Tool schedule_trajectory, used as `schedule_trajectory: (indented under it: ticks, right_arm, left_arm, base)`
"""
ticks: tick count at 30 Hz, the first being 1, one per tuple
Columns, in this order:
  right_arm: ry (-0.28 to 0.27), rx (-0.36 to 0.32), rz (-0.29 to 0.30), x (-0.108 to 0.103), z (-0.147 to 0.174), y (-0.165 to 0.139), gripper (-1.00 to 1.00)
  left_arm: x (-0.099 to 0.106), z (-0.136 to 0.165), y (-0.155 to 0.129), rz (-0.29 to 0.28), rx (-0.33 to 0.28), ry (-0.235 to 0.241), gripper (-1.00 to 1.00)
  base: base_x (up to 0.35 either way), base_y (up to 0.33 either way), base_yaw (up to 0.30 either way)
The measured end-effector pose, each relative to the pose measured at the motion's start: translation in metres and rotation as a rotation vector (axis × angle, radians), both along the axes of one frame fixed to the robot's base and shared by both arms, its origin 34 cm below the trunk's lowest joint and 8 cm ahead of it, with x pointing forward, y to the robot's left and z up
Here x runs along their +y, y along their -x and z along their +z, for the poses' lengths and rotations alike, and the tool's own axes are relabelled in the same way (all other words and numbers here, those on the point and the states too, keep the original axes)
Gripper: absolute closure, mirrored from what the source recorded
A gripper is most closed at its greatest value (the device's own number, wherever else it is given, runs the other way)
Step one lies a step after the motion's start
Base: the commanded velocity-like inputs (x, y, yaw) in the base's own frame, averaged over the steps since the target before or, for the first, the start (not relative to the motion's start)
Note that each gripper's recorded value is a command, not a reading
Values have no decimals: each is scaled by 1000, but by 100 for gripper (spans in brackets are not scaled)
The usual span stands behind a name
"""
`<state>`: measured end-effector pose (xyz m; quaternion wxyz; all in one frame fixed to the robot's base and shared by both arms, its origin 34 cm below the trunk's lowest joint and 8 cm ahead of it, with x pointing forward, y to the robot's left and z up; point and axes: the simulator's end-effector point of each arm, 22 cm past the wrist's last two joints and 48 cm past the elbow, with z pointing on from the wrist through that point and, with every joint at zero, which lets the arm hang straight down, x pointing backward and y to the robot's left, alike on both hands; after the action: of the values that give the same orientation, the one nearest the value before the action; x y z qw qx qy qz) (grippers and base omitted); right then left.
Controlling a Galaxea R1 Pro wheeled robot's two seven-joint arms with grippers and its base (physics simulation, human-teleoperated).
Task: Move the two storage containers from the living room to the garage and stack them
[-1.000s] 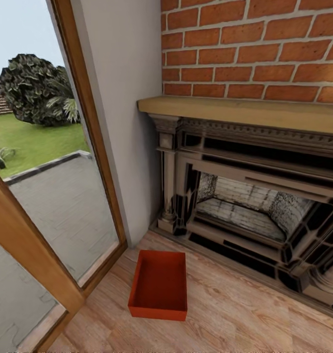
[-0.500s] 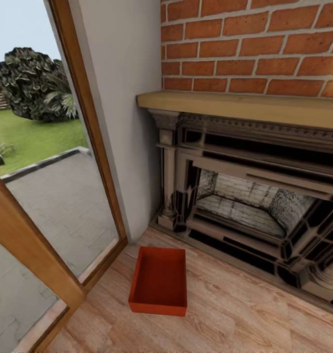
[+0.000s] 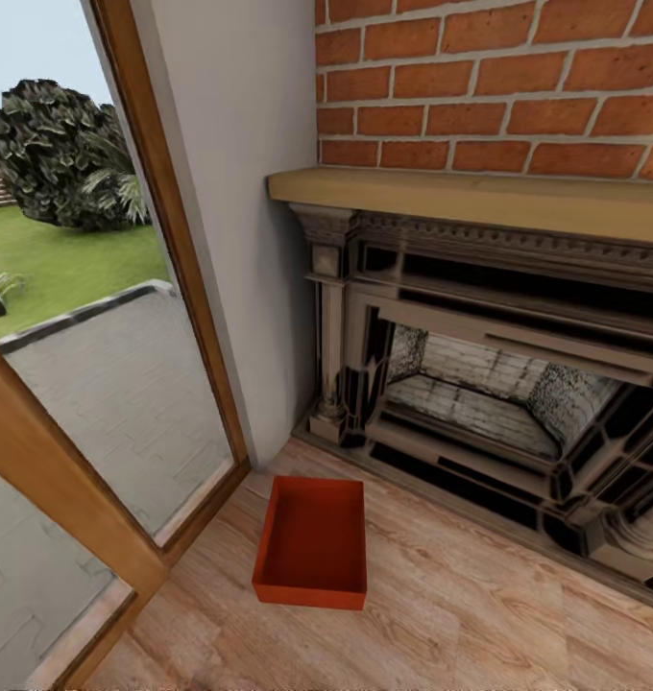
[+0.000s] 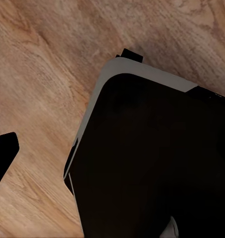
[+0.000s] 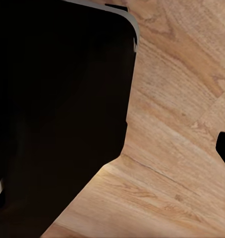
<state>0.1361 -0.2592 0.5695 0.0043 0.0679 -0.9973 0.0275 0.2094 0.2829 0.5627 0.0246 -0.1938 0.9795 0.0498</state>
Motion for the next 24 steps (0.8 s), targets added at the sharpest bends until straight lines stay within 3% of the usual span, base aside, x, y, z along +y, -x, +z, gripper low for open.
schedule_trajectory:
  ticks: [24]
  right_arm:
    - [3, 39, 0, 0, 0, 15, -100]
  left_arm:
    - [0, -3, 16, 0, 39, 0, -100]
  base:
    - [0, 0, 0]
